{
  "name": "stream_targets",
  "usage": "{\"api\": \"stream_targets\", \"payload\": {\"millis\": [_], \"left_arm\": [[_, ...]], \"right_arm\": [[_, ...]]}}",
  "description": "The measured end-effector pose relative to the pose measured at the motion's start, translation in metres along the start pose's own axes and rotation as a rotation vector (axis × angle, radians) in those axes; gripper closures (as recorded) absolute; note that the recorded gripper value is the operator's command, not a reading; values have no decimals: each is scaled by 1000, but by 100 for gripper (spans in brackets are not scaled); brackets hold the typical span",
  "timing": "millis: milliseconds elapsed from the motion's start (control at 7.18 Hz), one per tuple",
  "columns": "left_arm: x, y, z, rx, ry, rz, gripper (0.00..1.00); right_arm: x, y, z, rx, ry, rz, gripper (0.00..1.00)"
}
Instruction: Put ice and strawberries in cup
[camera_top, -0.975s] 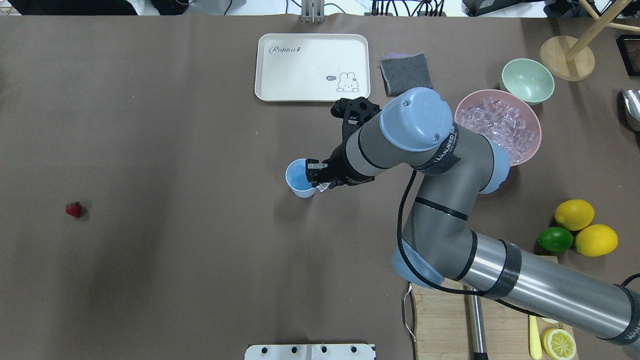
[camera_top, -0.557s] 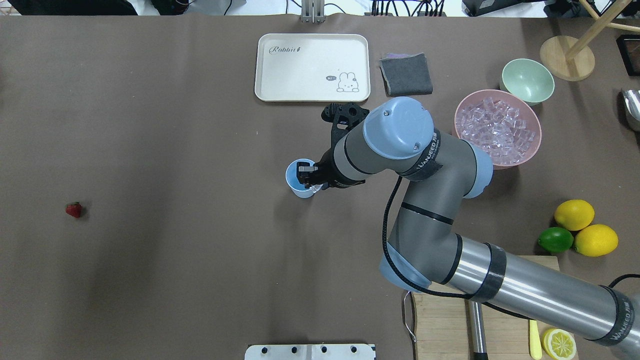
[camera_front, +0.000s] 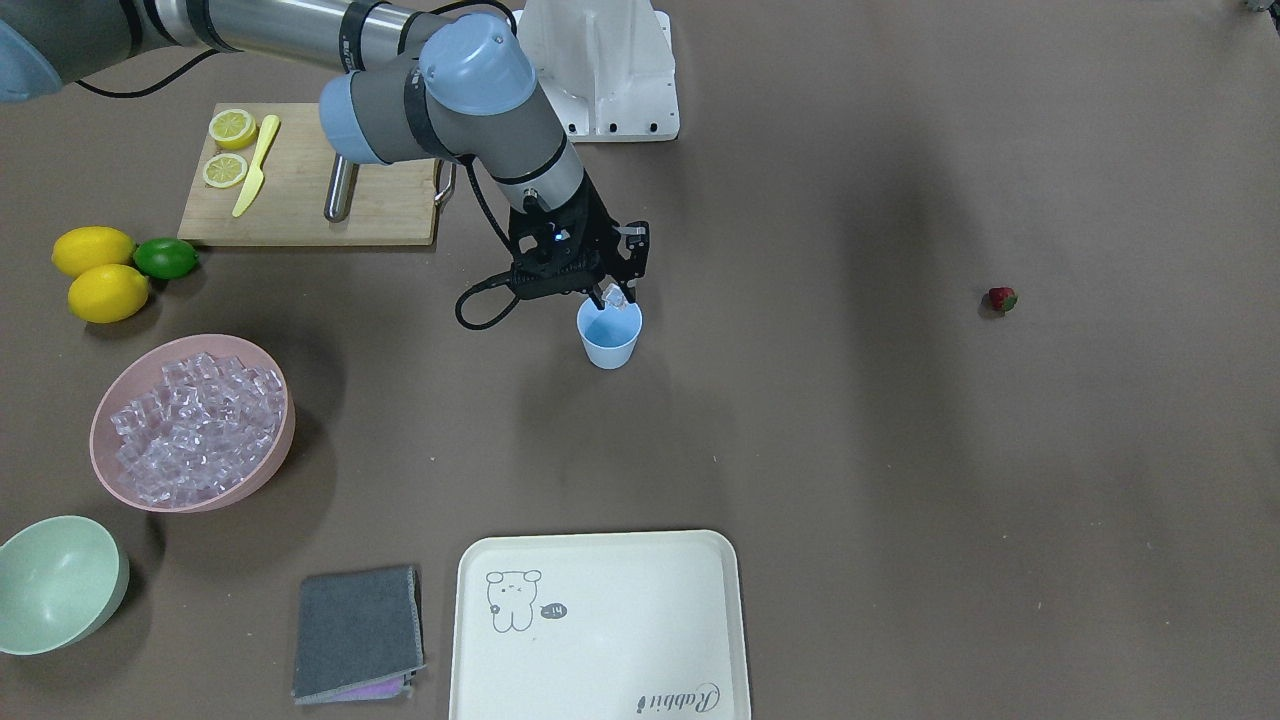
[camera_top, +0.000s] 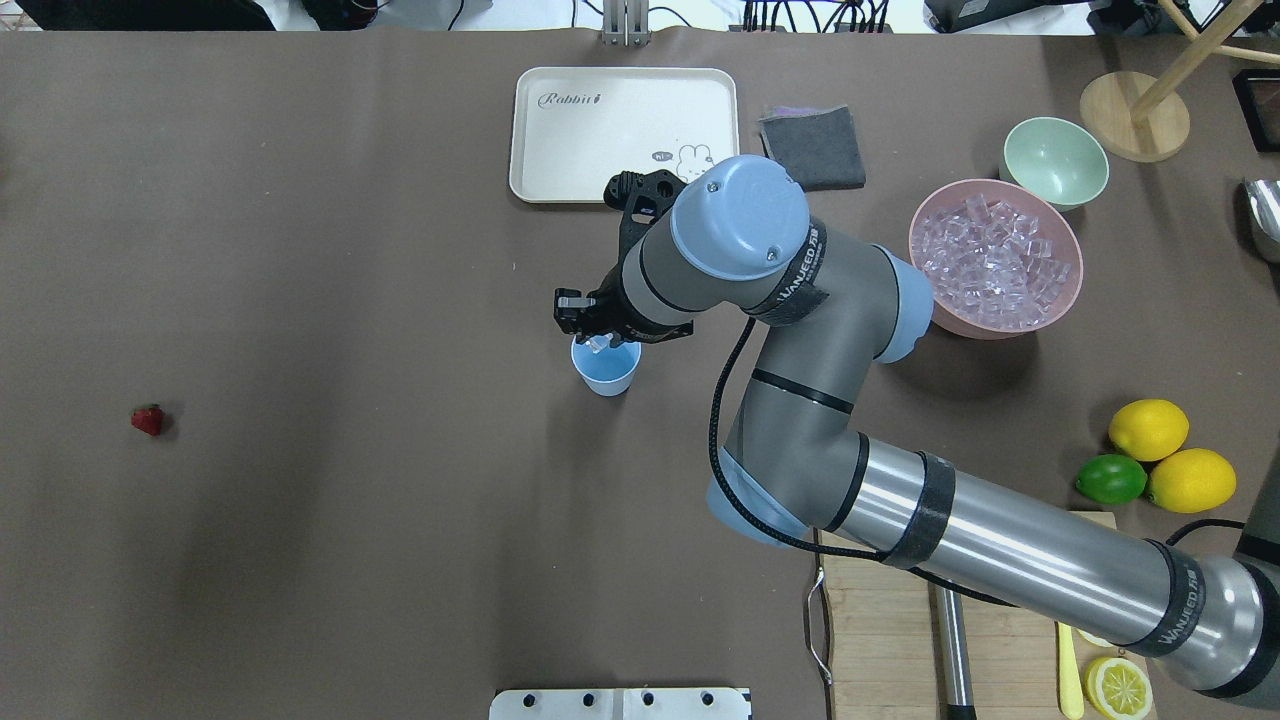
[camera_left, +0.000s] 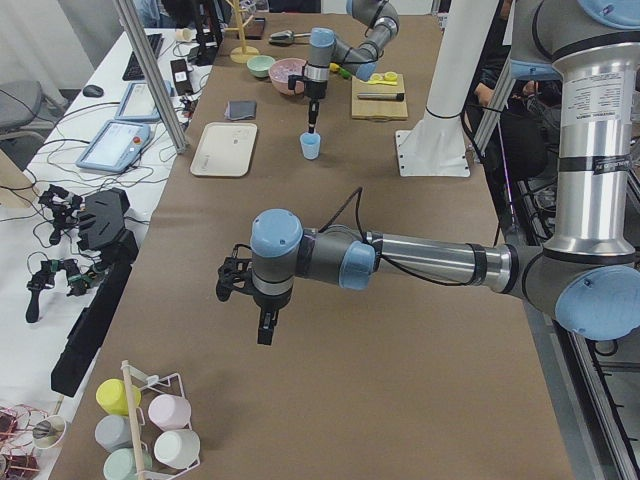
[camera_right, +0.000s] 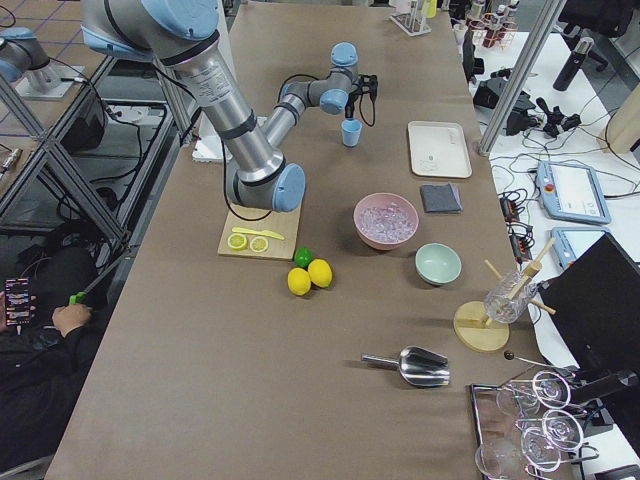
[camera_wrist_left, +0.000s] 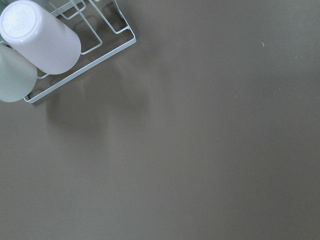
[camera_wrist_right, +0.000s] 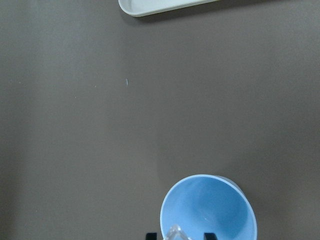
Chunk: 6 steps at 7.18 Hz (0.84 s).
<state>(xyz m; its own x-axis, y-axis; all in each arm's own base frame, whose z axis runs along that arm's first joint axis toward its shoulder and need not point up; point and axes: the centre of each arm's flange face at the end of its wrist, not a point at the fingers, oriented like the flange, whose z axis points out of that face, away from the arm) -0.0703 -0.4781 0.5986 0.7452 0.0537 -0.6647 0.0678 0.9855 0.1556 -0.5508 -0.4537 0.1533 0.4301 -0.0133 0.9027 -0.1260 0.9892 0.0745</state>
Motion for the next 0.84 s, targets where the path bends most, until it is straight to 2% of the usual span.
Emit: {"api": "stream_targets", "payload": {"millis": [418,836], "left_arm": [[0,0,0,0,0,0,2],[1,-1,-1,1,0,1,2]], "right_arm": [[8,-11,10,3,28,14,100],[6,1,19,-15,29,11,100]]}}
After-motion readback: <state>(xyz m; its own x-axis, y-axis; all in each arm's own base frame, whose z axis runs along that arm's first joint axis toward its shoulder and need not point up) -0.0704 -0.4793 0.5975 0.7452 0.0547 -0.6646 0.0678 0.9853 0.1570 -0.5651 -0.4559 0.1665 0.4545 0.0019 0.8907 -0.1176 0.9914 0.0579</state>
